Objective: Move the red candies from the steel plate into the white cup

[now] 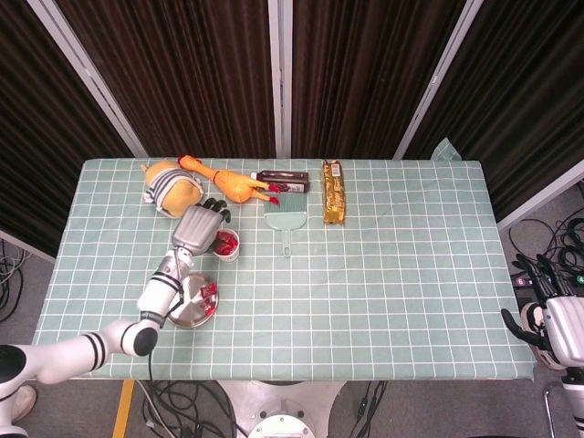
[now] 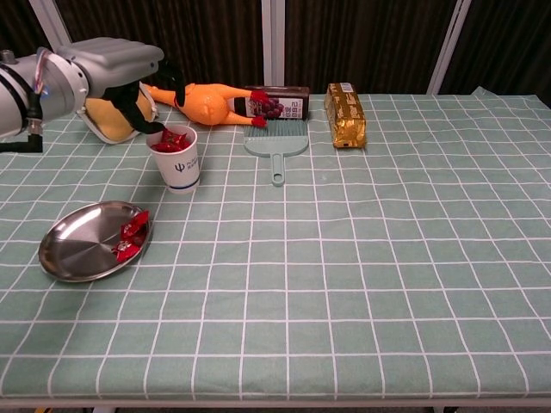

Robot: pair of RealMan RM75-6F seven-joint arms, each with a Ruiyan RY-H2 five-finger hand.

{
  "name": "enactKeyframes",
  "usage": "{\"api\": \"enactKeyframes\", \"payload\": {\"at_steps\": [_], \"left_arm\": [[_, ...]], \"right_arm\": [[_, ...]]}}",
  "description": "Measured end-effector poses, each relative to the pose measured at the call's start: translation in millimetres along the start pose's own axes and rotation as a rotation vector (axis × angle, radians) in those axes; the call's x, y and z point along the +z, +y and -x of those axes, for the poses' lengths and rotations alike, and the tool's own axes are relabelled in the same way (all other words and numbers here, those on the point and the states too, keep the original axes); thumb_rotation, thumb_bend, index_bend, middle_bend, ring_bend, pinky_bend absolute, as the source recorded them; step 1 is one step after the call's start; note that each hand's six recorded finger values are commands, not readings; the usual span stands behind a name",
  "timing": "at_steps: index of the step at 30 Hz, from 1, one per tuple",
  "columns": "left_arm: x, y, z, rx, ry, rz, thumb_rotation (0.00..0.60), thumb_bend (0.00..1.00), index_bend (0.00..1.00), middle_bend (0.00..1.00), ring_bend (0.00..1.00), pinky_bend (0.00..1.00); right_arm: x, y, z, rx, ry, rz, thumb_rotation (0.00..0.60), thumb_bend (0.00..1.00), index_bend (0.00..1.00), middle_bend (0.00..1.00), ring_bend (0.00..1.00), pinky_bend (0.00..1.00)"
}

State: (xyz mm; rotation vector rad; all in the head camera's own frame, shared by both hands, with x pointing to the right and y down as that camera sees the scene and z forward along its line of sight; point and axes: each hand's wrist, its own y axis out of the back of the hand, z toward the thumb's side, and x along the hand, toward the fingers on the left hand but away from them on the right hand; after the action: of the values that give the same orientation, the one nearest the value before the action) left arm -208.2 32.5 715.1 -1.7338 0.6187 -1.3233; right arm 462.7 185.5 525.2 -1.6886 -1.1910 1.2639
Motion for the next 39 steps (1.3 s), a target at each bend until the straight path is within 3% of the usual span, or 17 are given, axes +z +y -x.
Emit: {"api": "enactKeyframes", "payload": {"at_steps": [7,11,16,21,39], "left_arm": [[-15.0,20.0,29.5,0.102,0.003,0.007,0.600,0.32,0.42,0.31,0.22,0.44],[-32.6,19.1,58.8,0.126,0.019,0.014,0.600,0.31,0.42,0.32,0.22,0.44],[-46.8,-2.1,96.2,0.086,0.024,0.023,0.600,0.31,0.45,0.32,0.22,0.44],[-43.1,-21.7,119.9,0.045,-0.013,0.030,0.600,0.31,0.46,0.32,0.22,0.44],[-12.9,-70.1,127.9,-0.099,-0.208,0.050,0.600,0.36,0.39,0.34,0.22,0.43]], "right_arm": [[0.4,0.6,0.1,-0.002,0.004,0.001,0.600,0.27,0.00,0.18,0.00,0.18],[2.1,0.3,0.6,-0.002,0.010,0.004,0.600,0.27,0.00,0.18,0.00,0.18],[4.3,-0.5,1.4,0.000,0.019,0.005,0.600,0.27,0.00,0.18,0.00,0.19],[8.4,-1.1,2.6,0.001,0.031,0.006,0.600,0.27,0.00,0.18,0.00,0.19],[11.2,1.4,-0.7,0.000,0.024,-0.004,0.600,0.27,0.00,0.18,0.00,0.19]]}}
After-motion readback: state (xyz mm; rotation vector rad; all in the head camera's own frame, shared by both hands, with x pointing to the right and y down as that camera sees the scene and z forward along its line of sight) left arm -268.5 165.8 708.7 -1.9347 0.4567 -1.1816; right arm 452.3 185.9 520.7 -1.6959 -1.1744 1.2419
